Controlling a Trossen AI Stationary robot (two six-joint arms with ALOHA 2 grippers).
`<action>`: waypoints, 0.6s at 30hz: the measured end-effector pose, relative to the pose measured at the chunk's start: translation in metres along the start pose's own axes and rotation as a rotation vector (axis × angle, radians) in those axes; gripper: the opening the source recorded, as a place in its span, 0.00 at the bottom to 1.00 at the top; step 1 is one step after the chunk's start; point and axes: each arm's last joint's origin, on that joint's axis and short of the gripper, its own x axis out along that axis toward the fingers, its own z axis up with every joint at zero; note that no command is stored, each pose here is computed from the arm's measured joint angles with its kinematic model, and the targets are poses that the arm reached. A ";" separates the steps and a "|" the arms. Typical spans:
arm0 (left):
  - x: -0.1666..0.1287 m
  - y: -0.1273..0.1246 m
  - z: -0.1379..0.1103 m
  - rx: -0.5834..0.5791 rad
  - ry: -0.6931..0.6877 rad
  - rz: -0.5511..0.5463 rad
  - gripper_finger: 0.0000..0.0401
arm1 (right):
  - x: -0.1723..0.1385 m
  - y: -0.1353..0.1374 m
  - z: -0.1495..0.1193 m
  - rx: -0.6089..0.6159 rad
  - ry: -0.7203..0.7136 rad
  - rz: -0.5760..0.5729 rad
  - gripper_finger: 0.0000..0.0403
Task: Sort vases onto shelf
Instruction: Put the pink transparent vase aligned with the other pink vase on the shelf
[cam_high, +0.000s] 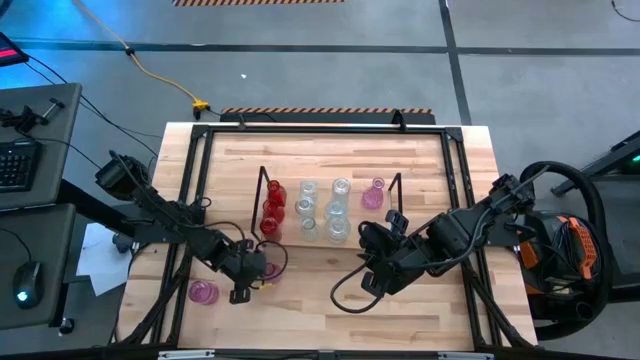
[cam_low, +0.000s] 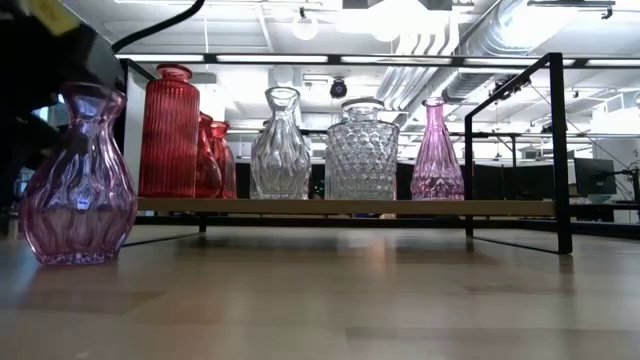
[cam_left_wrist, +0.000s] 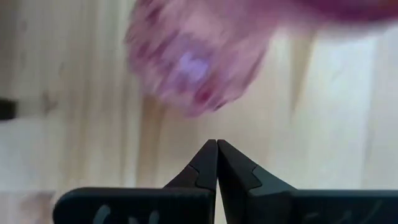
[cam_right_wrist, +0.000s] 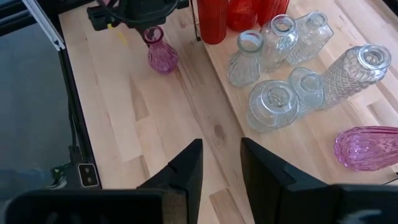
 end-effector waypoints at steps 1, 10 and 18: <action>0.000 0.001 -0.001 0.006 0.014 0.013 0.00 | 0.000 0.000 0.000 -0.001 0.000 0.000 0.22; 0.000 0.007 0.000 0.081 -0.003 0.074 0.00 | 0.000 0.000 0.000 -0.009 0.000 0.000 0.22; 0.000 0.011 0.013 0.064 -0.070 0.051 0.00 | 0.000 0.000 0.001 -0.006 -0.010 0.000 0.22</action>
